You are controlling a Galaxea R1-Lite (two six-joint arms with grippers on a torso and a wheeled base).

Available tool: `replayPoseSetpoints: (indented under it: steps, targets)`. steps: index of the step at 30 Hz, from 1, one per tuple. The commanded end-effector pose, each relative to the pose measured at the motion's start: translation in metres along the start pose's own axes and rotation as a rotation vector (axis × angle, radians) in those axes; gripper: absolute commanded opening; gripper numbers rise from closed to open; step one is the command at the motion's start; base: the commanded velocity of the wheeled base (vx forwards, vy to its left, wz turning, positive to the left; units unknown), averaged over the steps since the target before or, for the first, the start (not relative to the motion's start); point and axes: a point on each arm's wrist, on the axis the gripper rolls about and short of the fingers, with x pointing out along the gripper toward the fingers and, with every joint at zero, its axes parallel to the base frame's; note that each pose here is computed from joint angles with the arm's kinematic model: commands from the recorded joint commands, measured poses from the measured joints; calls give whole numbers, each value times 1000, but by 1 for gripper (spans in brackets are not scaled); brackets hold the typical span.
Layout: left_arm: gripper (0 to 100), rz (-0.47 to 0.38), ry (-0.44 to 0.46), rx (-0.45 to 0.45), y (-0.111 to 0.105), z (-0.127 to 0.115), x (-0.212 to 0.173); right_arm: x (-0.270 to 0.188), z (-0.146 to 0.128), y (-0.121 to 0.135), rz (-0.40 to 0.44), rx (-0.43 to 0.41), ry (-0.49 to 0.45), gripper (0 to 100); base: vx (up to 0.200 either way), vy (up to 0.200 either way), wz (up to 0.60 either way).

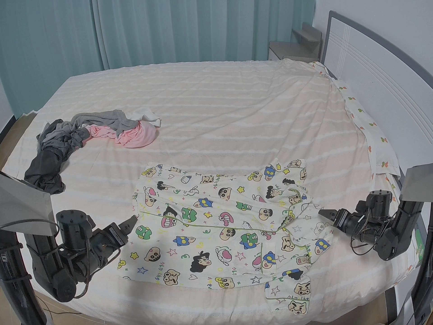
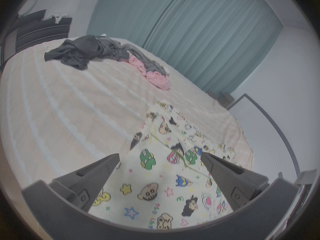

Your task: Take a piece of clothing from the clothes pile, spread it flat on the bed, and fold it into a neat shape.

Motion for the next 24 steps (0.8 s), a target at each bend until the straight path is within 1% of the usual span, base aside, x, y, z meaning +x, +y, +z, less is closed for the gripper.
replayPoseSetpoints:
  steps: [1,2,3,4,5,8,11,15,19,20,24]
  targets:
    - [100,44,93,71,9,-21,2,-14,0,4,10,-1,1,100,0,0,0]
    - [100,75,139,114,15,-29,-1,-15,-1,3,9,3,8,100,0,0,0]
    - [100,89,165,139,19,-33,-3,-15,0,2,10,4,8,100,0,0,0]
    - [100,92,172,144,19,-34,-4,-15,-1,1,9,5,10,100,0,0,0]
    - [100,106,199,170,23,-38,-5,-15,-1,1,10,5,12,100,0,0,0]
    - [100,136,234,188,29,-46,2,-16,-4,0,3,7,24,100,0,0,0]
    - [100,148,248,193,32,-51,9,-18,-6,-1,3,8,32,100,0,0,0]
    - [100,143,245,191,32,-52,12,-20,-10,-2,15,7,44,100,0,0,0]
    - [100,136,247,194,31,-54,17,-18,-9,-2,28,2,32,100,0,0,0]
    - [100,142,259,201,32,-59,21,-17,-11,-2,33,0,36,100,0,0,0]
    - [100,153,277,204,35,-63,23,-16,-12,-2,32,-3,39,100,0,0,0]
